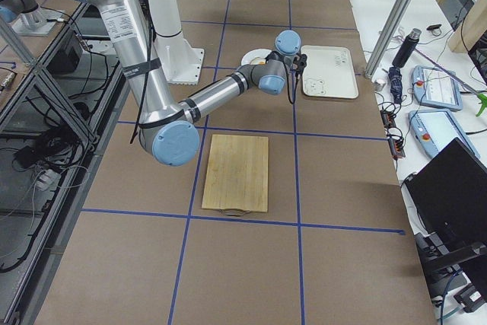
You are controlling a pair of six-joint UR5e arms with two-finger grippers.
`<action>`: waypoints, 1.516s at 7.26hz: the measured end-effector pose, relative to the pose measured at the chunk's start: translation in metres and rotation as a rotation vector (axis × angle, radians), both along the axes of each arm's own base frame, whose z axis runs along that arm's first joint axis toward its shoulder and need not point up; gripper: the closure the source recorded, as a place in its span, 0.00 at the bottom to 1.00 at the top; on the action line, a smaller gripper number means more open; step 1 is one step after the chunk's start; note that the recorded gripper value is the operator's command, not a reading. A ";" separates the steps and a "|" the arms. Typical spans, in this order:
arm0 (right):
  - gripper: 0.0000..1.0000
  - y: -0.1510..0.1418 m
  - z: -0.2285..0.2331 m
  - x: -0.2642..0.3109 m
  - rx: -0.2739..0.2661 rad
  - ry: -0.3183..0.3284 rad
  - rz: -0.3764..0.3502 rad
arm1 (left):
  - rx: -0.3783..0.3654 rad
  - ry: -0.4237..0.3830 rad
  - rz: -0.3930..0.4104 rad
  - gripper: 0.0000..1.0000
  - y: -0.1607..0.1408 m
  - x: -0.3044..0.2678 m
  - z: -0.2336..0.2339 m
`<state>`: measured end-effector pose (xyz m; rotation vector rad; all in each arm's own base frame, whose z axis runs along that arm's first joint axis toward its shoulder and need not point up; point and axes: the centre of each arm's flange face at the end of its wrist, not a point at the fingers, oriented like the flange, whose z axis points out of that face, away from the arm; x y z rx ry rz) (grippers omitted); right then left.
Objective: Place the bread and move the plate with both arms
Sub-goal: 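Carry the bread slice with the right gripper over the egg toast plate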
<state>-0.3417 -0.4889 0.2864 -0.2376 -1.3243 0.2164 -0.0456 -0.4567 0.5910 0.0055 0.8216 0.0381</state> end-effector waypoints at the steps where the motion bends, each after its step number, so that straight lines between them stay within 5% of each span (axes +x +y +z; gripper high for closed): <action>1: 1.00 0.021 -0.022 -0.033 -0.081 -0.001 0.077 | -0.001 0.007 -0.001 0.02 0.000 0.001 -0.001; 6: 1.00 0.134 -0.065 -0.144 -0.478 -0.067 0.622 | 0.003 0.011 -0.001 0.02 -0.001 0.001 -0.003; 9: 1.00 0.208 -0.080 -0.181 -0.577 -0.083 0.834 | 0.005 0.012 0.000 0.02 -0.001 0.001 -0.004; 11: 1.00 0.222 -0.085 -0.193 -0.625 -0.131 0.921 | 0.009 0.012 0.000 0.02 -0.001 0.001 -0.006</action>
